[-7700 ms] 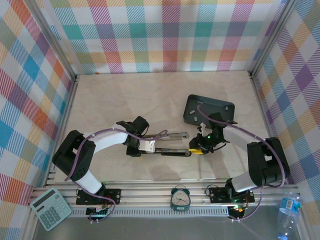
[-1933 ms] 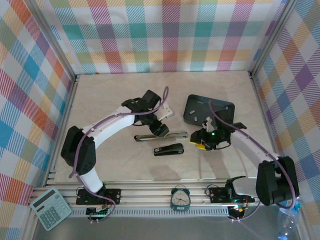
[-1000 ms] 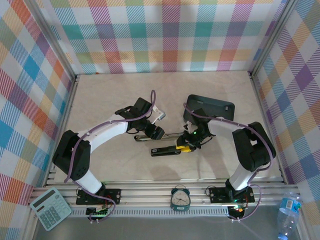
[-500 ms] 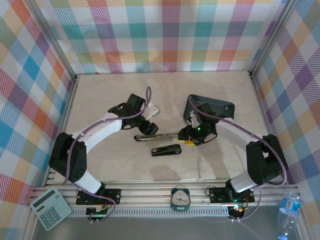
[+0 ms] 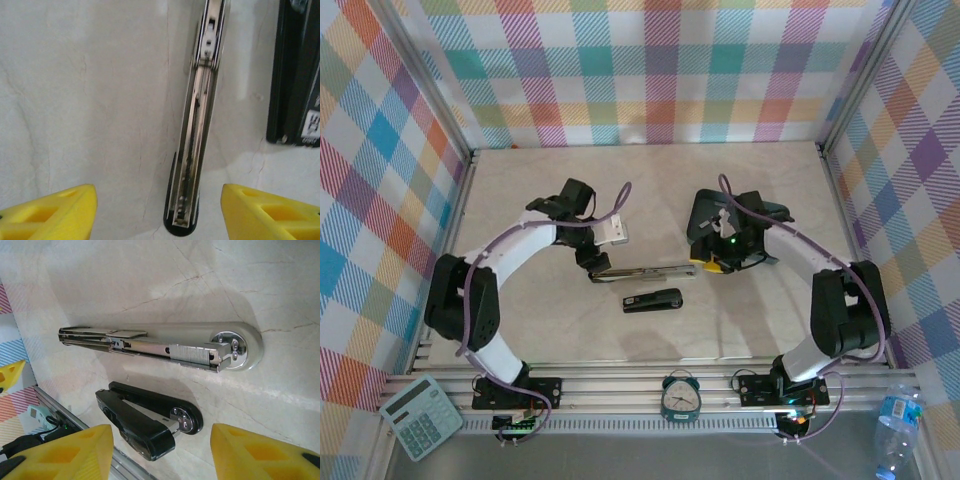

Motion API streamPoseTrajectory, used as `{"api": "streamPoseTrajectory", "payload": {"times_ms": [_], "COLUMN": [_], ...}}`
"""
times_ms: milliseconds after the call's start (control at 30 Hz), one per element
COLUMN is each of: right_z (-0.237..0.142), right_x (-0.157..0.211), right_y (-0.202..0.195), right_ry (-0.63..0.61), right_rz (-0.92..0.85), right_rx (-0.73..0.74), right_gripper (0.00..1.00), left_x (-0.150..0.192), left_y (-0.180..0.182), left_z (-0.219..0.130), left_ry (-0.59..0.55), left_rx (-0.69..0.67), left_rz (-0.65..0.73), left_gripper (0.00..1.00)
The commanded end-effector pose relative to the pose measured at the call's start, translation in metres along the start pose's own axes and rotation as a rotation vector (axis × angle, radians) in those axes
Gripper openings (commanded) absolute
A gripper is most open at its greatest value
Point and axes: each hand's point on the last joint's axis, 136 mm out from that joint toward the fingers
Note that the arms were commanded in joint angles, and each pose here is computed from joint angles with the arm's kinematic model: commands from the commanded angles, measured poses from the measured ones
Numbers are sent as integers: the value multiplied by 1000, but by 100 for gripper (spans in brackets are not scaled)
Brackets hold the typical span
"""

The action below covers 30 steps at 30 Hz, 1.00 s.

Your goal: Load the staples into the stapler

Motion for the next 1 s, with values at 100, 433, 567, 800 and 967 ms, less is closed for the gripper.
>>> {"api": "streamPoseTrajectory", "payload": {"times_ms": [100, 433, 567, 800, 967], "right_z": [6, 10, 12, 15, 14], "right_x": [-3, -1, 0, 3, 4], "right_y": [-4, -7, -9, -9, -10], "right_ry": [10, 13, 20, 29, 27], "right_rz": [-18, -13, -10, -10, -15], "right_rx": [0, -7, -11, -21, -20], "right_gripper": [53, 54, 54, 54, 54], "left_x": [19, 31, 45, 65, 69], "left_y": [2, -20, -27, -28, -22], "left_z": [15, 31, 36, 48, 55], "left_ry": [92, 118, 160, 223, 237], "left_rx": [93, 228, 239, 220, 188], "left_rz": [99, 57, 61, 73, 85], "left_gripper": [66, 70, 71, 72, 70]}}
Point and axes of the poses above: each hand's point on the last joint's axis, 136 mm out from that joint toward the fingers, its own z axis out along the fingers, its own y axis along the line the jaws close on, x = y × z, and after that the axes turned 1 degree about -z, right-handed
